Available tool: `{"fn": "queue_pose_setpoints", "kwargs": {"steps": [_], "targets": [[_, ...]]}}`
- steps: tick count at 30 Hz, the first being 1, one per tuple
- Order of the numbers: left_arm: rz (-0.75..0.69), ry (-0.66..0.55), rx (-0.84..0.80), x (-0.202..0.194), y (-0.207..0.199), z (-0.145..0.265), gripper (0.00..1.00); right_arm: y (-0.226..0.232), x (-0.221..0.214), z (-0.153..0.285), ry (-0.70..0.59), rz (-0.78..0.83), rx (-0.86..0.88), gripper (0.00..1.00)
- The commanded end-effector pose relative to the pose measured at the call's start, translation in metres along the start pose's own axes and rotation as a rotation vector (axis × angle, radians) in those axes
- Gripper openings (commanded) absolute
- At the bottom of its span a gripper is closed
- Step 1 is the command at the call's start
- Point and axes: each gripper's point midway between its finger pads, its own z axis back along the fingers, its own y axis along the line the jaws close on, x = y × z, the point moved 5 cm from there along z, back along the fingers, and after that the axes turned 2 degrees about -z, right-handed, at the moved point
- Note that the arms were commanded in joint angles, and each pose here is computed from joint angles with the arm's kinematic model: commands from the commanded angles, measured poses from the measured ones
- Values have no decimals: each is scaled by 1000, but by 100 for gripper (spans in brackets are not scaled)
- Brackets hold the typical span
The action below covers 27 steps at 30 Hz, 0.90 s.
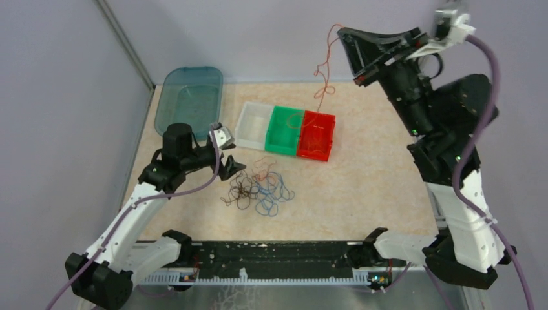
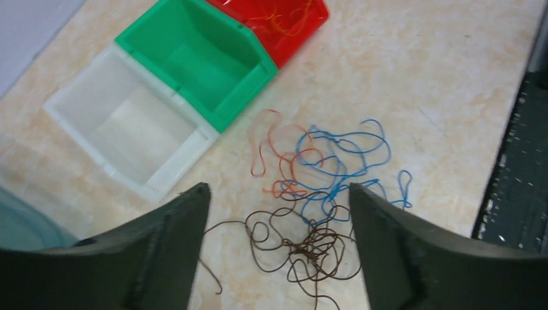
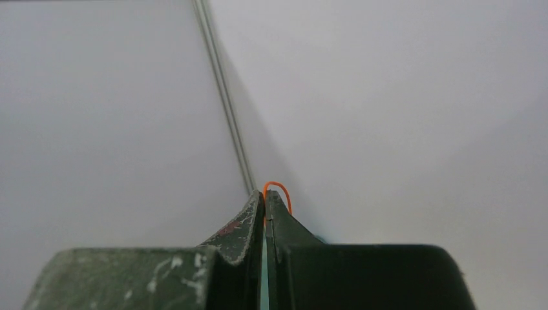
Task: Untangle the cables
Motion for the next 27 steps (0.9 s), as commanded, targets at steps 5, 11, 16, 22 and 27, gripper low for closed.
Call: {"fn": "queue_pose_setpoints", "kwargs": {"steps": [5,11,16,22,27], "targets": [[85,-189,-291,41,-43,20,97,20,50,11,-190,-78,100,0],[75,-164,-300,32,-40,11,96,26,52,6,-191,-102,136,0],[28,-183,-265,42,-31,9,97,11,33,0,-148,-36,57,0],[37,-101,-260,35,-29,11,98,-23,-26,-17,-43,76,-97,0],[15,55,-231,0,-26,9,99,-46,-67,-28,22,110,-158,0]]}}
